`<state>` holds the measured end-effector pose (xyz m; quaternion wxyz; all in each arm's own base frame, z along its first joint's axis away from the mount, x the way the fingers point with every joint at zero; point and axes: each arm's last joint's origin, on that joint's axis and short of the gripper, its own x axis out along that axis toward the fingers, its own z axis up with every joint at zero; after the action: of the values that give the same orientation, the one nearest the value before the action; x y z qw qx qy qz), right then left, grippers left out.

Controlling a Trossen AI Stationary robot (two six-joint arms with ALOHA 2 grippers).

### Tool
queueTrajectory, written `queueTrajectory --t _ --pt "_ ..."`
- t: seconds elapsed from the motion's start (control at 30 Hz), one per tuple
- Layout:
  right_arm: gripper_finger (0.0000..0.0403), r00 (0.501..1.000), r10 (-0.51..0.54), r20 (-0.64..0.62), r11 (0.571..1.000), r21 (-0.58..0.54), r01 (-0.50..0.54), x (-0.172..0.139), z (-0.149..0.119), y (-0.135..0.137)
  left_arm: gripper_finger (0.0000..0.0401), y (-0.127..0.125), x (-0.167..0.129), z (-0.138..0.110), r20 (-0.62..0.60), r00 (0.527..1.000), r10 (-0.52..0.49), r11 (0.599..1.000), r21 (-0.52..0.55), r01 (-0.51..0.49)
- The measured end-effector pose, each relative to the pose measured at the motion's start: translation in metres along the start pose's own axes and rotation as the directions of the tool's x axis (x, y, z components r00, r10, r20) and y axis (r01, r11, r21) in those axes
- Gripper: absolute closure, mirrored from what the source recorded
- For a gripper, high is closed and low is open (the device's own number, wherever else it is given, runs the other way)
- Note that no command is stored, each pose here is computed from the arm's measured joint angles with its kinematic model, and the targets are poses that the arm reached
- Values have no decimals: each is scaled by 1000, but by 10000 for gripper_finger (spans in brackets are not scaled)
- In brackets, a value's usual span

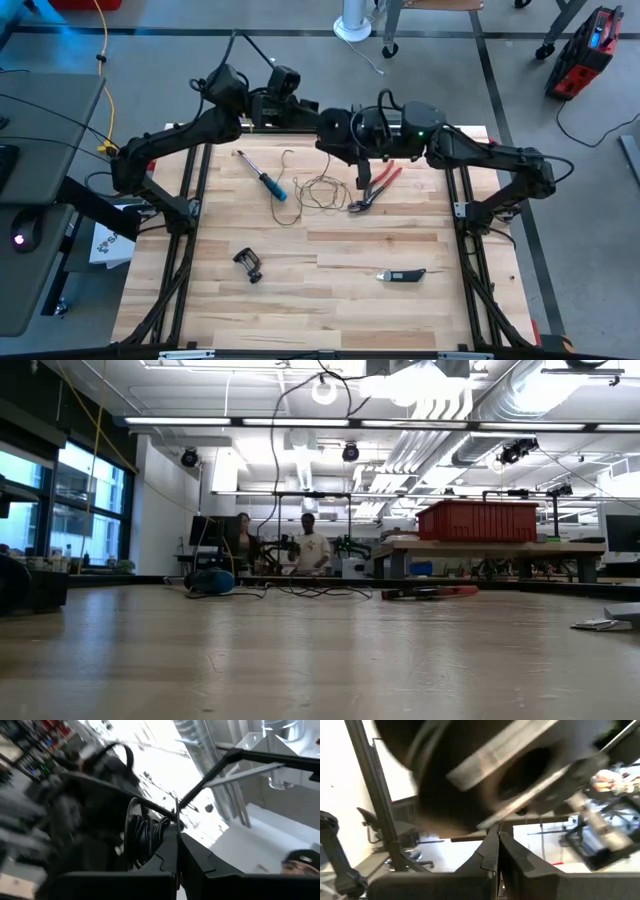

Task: Coil cords
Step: Coil the black wire onto the black spool

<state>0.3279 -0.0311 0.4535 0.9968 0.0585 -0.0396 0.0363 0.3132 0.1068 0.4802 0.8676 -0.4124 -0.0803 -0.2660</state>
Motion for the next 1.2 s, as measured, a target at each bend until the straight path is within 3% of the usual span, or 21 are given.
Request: queueTrajectory --t 0.47,0.77,0.97,1.07,1.2 --pt "403 1000 3 13 1000 27 -4 -5 5 4 401 -31 -53 39 148 985 87 971 208 -117" --pt "403 1000 16 -7 999 30 -15 -4 3 5 401 -46 -71 30 80 968 237 939 237 -249" --pt "401 1000 -4 -21 999 33 5 -4 1 4 401 -58 -77 25 59 964 260 921 284 -265" --pt "381 997 -27 -76 999 40 31 -5 -4 1 401 -65 -78 25 67 966 249 919 297 -258" --pt "324 983 -95 -158 994 34 102 -5 -14 -4 401 -73 -80 24 76 969 234 920 307 -246"
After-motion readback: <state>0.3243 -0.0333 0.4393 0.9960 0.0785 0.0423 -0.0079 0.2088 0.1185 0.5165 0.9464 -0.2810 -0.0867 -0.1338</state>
